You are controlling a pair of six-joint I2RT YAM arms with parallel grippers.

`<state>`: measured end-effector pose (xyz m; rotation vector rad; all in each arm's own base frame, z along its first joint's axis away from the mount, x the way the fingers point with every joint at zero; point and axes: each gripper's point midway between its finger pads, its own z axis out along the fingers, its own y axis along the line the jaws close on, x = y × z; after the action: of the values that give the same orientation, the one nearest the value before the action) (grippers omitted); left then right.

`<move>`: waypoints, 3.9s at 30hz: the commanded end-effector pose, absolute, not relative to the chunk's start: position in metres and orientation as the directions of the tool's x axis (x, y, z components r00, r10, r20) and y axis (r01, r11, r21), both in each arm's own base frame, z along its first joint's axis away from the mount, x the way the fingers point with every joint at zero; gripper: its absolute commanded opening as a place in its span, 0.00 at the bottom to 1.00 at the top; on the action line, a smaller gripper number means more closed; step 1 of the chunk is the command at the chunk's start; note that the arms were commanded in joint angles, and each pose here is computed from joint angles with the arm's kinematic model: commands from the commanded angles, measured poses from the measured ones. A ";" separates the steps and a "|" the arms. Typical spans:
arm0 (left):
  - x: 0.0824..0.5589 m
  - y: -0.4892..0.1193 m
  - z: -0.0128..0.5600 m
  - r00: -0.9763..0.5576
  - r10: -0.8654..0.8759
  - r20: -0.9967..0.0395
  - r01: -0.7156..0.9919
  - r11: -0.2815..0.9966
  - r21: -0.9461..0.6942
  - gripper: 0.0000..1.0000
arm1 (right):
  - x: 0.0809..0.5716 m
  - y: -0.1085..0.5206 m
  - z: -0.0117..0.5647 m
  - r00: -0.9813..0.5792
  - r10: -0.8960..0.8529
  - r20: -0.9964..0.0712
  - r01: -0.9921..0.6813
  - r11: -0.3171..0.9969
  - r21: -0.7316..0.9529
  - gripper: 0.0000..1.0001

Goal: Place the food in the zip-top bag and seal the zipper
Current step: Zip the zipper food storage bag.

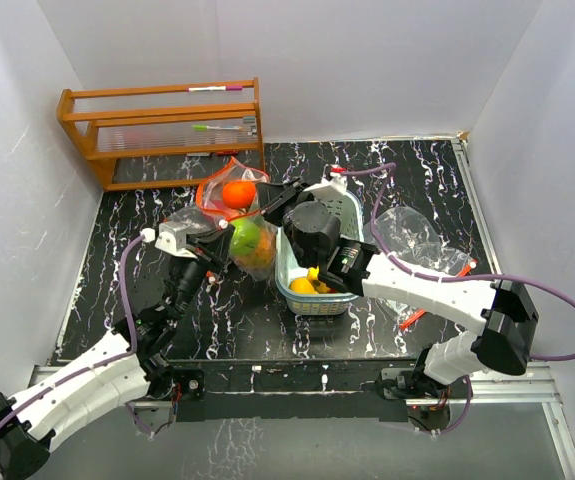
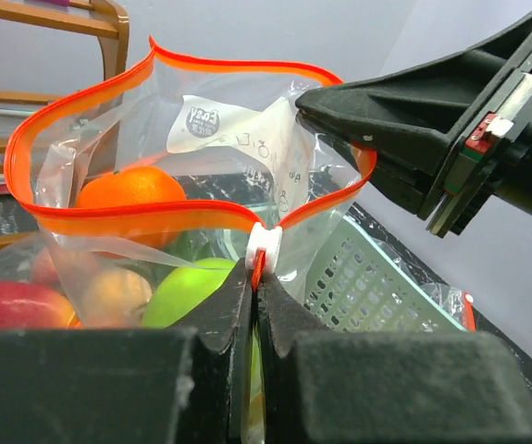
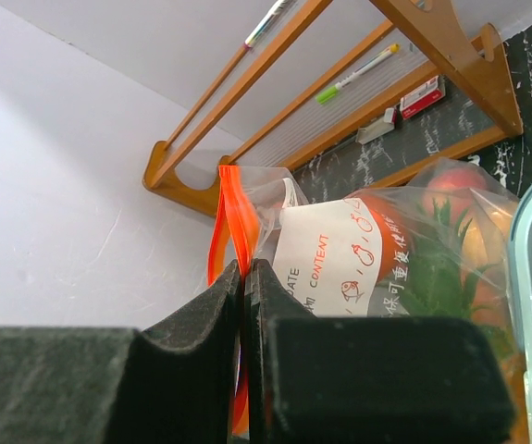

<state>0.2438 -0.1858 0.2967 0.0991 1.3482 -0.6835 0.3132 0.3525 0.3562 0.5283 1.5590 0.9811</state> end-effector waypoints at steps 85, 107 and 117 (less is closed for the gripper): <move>0.104 -0.141 0.365 0.047 0.017 -0.999 0.810 0.585 0.048 0.00 | 0.104 0.456 0.427 0.045 0.058 -0.997 -0.929 -0.364 -0.063 0.35; 0.090 -0.117 0.410 0.132 -0.078 -0.988 0.782 0.621 0.055 0.00 | 0.142 0.446 0.383 -0.037 -0.080 -0.996 -0.982 -0.184 0.052 0.08; 0.087 -0.102 0.428 0.175 -0.108 -0.979 0.751 0.657 0.062 0.00 | 0.171 0.425 0.353 -0.102 -0.130 -0.986 -0.985 -0.125 0.118 0.08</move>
<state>0.0980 -0.1187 0.3819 0.7102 1.4025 -0.6554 0.1474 0.4423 0.3636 -1.4041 1.2406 1.3832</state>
